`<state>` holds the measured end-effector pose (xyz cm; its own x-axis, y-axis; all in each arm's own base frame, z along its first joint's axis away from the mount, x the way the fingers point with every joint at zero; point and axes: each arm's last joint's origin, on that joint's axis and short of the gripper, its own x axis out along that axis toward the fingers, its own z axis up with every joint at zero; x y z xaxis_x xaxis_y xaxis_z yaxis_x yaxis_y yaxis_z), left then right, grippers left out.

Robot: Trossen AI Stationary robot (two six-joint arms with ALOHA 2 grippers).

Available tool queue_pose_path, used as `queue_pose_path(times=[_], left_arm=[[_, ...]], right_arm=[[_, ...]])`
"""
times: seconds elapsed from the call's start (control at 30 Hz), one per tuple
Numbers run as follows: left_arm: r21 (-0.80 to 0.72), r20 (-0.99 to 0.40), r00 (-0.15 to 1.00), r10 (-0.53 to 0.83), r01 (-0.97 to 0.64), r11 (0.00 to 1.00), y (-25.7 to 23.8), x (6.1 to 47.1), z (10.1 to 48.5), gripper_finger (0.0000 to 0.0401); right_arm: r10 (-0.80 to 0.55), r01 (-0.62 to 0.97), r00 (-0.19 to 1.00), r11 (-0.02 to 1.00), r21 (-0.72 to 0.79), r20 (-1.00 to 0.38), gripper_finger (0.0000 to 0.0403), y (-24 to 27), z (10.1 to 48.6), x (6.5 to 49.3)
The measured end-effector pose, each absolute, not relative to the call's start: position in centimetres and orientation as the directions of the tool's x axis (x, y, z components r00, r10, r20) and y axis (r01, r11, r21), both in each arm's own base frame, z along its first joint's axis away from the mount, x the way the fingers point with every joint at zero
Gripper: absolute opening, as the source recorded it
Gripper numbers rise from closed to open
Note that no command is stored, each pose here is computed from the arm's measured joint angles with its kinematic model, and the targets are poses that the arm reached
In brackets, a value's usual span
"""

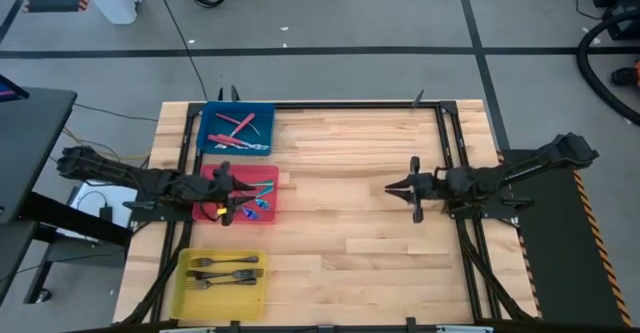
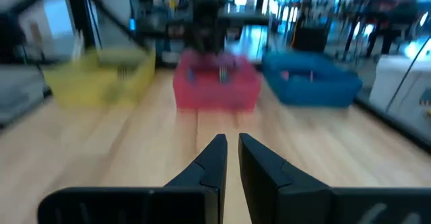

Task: Sort silverware by color (type)
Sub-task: Return to Home Position

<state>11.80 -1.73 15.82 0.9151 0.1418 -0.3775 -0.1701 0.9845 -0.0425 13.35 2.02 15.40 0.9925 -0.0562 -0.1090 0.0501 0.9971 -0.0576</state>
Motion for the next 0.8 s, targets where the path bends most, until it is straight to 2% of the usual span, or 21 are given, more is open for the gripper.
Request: queue_pose_path(times=[0.3,0.8], left_arm=[[-0.106,-0.231,0.951,0.206,-0.235,0.966,-0.6,10.9,17.4,0.0125],[-0.19,-0.014,0.948,0.319,-0.316,0.929,0.7,9.0,19.2,0.0125]], right_arm=[[-0.058,0.057,0.989,0.998,0.008,0.136,0.0047,1.7,18.1,11.8],[-0.153,0.128,0.893,0.988,0.087,0.424,0.0047,0.3,20.8,9.0]])
